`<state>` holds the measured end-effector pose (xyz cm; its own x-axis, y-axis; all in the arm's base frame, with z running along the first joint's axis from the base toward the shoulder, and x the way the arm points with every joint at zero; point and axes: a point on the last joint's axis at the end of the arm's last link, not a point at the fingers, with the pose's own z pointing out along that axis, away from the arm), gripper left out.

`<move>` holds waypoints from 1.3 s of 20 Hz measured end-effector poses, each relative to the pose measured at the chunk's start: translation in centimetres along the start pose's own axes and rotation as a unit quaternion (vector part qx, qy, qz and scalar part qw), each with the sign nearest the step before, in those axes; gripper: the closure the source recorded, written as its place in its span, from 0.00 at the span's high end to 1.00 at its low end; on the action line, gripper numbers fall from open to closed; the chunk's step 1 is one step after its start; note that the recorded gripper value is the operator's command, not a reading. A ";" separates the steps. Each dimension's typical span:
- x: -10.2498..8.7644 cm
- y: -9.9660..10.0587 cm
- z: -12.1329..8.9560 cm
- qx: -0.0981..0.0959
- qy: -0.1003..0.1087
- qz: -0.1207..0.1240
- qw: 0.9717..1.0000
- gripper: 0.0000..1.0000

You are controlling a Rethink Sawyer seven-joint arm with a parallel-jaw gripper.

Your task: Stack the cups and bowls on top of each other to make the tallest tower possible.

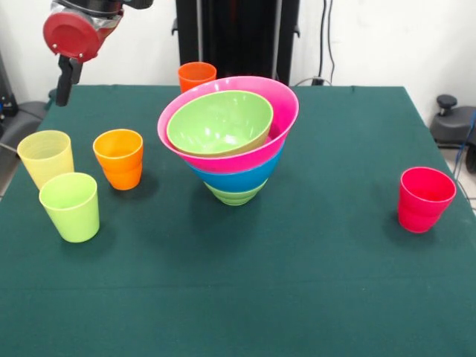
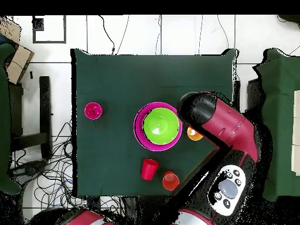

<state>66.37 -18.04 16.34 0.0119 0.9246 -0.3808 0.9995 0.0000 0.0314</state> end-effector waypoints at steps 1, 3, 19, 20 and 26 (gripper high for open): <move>-0.1 0.1 0.1 -0.003 -0.001 -0.001 1.000 1.00; -0.3 0.1 0.4 -0.006 -0.004 -0.004 1.000 1.00; 0.3 0.0 2.7 -0.025 -0.008 -0.029 0.999 1.00; 0.4 0.0 2.8 -0.025 -0.007 -0.029 0.999 1.00; 1.1 -0.1 3.0 -0.024 0.000 -0.030 0.999 1.00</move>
<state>66.38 -18.19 13.13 -0.0486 0.9223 -0.3835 0.9959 0.0741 0.0519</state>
